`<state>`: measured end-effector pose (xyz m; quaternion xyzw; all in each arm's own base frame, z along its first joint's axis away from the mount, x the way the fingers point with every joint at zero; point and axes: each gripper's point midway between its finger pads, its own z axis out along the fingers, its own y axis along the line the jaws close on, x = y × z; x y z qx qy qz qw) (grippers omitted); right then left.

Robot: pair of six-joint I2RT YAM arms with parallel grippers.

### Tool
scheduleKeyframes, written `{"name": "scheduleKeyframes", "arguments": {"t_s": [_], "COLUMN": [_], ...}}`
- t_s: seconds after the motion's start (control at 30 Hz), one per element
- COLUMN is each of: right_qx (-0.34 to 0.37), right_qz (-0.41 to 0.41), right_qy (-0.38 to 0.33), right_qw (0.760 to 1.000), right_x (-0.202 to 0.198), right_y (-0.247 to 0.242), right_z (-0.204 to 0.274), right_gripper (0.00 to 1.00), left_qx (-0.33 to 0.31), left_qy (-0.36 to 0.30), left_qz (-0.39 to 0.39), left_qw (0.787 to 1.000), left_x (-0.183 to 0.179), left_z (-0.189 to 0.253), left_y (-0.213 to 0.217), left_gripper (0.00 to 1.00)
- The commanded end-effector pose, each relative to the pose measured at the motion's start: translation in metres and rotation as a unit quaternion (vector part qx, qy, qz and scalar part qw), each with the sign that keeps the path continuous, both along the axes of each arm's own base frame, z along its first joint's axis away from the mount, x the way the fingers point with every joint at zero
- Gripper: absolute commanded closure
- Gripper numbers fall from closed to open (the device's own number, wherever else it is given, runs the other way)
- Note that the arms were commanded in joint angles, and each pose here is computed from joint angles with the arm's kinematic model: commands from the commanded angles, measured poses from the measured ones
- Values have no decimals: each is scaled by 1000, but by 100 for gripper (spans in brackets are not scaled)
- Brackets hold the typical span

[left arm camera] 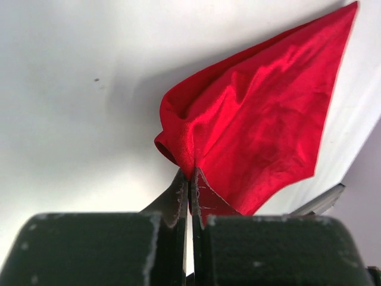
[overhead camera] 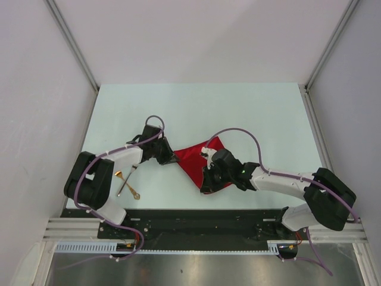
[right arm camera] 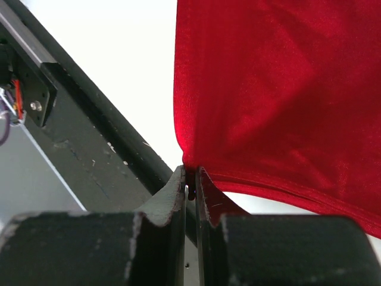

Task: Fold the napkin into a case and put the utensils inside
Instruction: Pick up the lower triangle-folded napkin from the center of the board, then fold the lower triangle-folded napkin at the center of the board.

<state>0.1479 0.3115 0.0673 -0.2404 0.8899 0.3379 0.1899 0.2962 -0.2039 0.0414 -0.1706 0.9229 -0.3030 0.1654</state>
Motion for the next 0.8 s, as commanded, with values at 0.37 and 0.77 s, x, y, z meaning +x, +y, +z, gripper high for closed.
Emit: {"name": "scheduleKeyframes", "arguments": {"t_s": [0.37,0.77], "right_qx": [70,55], "right_qz": [-62,-107], "right_qy": [71,91], "right_qw": [993,989], "right_x": [7,14], "right_y": [-41,-72], "right_z": [1,-20], "right_gripper": [100,100], "left_qx": [99,103], "left_qy": [-44,-43], "left_qz": [26,-22], "left_qw": [994,994], "left_x": [53,69], "left_z": [30,29], "left_y": [-28,-82], "left_gripper": [100,100]}}
